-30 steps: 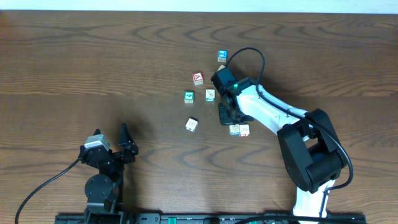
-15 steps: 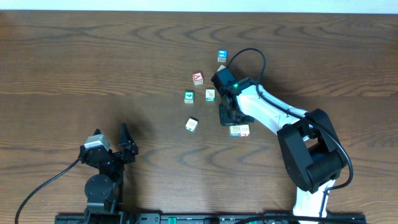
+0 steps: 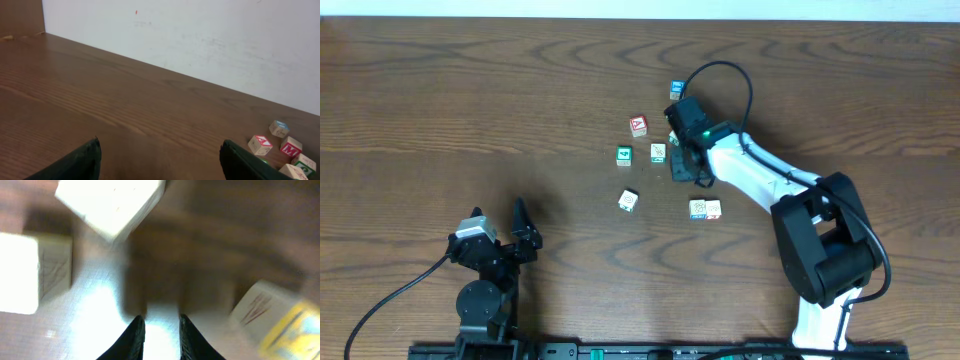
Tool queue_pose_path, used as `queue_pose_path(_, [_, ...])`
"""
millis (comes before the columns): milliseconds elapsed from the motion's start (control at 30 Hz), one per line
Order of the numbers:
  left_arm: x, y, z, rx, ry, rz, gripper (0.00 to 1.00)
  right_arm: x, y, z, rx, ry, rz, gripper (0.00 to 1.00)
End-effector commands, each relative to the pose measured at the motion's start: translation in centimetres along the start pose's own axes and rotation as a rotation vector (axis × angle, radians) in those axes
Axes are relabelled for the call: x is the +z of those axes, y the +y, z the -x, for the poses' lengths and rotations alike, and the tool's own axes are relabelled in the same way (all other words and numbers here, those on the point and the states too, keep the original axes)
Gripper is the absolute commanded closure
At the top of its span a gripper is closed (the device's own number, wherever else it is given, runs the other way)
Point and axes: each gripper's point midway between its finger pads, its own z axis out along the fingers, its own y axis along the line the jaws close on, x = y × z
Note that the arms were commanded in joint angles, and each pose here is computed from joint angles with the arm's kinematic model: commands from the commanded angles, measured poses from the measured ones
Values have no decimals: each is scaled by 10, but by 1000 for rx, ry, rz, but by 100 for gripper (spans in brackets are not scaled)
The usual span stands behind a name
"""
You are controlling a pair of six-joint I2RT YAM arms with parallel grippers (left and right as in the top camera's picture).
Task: Lift 5 blocks
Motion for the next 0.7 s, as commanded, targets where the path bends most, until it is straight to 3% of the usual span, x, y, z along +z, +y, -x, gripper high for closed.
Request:
queue_pose_path(0, [1, 7, -17, 8, 49, 26, 23, 1, -18, 16, -50, -31, -7, 68])
queue_pose_path(67, [1, 7, -17, 8, 49, 26, 23, 1, -23, 20, -77, -32, 10, 48])
queue_pose_path(200, [1, 7, -17, 8, 49, 26, 24, 0, -26, 24, -139, -29, 59, 20])
queue_pose_path(400, [1, 7, -17, 8, 49, 26, 23, -4, -26, 37, -158, -61, 82, 16])
queue_pose_path(533, [1, 7, -17, 8, 49, 26, 23, -11, -17, 51, -209, -107, 119, 7])
queue_pose_path(667, [1, 7, -17, 8, 49, 26, 23, -21, -32, 73, -106, -159, 35, 4])
